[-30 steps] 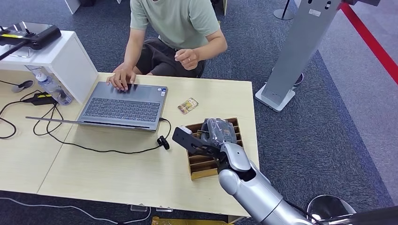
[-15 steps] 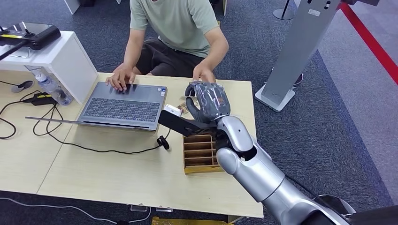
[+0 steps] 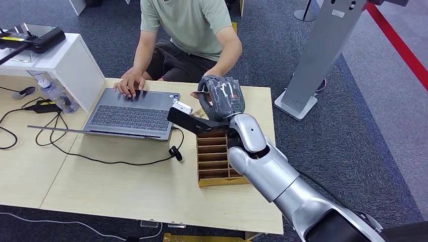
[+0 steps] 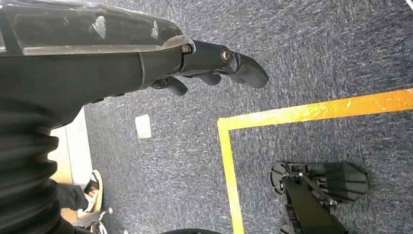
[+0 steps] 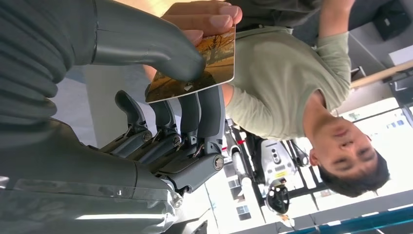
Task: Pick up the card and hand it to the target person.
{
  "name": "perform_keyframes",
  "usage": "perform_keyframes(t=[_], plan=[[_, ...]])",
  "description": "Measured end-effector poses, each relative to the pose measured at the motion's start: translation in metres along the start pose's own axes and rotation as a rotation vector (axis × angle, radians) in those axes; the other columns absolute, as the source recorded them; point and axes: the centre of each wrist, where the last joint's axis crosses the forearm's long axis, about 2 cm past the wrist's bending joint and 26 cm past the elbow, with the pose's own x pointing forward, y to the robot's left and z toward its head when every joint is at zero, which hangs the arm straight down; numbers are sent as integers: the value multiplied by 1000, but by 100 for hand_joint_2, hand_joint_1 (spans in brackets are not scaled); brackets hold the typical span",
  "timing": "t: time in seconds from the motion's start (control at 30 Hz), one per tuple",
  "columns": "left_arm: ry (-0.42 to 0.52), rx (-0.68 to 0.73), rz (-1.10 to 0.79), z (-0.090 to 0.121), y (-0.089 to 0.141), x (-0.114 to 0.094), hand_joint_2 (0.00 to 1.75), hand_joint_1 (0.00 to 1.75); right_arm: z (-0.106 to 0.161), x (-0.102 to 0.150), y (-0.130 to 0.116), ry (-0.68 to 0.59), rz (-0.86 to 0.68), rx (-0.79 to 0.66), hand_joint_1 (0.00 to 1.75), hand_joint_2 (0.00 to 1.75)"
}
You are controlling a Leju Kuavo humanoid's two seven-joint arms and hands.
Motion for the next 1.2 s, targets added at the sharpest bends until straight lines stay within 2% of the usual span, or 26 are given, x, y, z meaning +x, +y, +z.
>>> perform_keyframes(t=[0.3, 0.43, 0.93, 1.2], plan=[[-9, -2, -13, 0, 0, 7, 175, 0, 4, -13, 19, 49, 53, 28, 143, 175], [-10, -2, -15, 0, 0, 7, 175, 0, 6, -17, 24, 59, 64, 44, 0, 175], [-9, 3, -15, 0, 0, 5, 175, 0, 9, -20, 31, 61, 66, 58, 0, 175], [-6, 11, -2, 0, 0, 1, 175, 0, 9, -23, 18, 65, -4, 12, 0, 175]])
